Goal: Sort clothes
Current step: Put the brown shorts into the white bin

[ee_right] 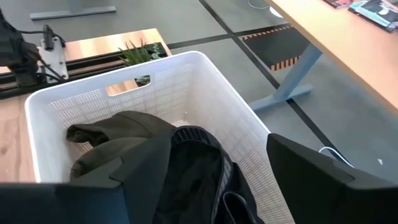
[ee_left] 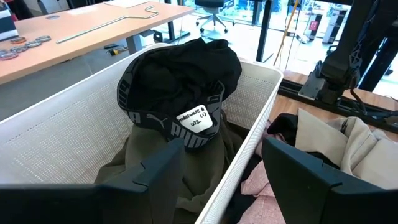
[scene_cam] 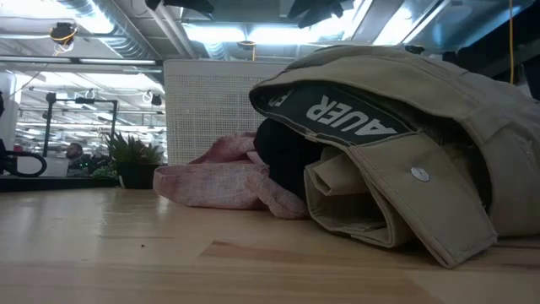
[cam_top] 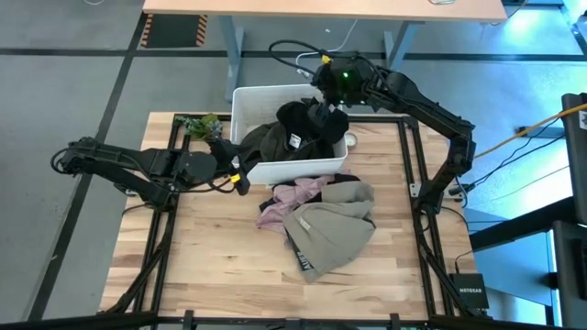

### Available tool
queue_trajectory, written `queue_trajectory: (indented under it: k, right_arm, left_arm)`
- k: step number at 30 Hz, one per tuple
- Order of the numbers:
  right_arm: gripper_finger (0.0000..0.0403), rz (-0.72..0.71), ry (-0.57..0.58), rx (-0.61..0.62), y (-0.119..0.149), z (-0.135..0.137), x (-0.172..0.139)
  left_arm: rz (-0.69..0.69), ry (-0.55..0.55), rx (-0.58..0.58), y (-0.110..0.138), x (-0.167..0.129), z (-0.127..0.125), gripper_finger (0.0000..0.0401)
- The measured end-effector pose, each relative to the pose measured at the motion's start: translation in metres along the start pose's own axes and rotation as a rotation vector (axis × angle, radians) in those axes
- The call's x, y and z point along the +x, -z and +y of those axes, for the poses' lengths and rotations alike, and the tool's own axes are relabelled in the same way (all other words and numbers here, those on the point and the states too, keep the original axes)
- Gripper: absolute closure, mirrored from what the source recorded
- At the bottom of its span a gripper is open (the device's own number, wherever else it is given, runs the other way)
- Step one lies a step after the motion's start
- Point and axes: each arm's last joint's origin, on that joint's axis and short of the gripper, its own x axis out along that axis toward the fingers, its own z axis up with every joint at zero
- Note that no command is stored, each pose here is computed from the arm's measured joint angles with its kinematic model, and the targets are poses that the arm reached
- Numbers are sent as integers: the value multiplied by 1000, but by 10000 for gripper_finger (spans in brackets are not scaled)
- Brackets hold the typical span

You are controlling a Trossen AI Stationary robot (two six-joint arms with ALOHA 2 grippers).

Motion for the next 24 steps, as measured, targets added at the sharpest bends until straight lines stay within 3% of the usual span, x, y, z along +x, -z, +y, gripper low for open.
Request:
queue_trajectory:
  k: [13, 17, 24]
  right_arm:
    - [119, 15, -29, -3, 2, 1, 0]
    - [119, 40, -66, -21, 4, 2, 0]
    - [119, 112, -127, -32, 12, 5, -1]
  left_arm:
    - [5, 1, 5, 1, 0, 0, 192]
    - [53, 106, 33, 3, -1, -2, 192]
    - [52, 107, 46, 3, -1, -2, 192]
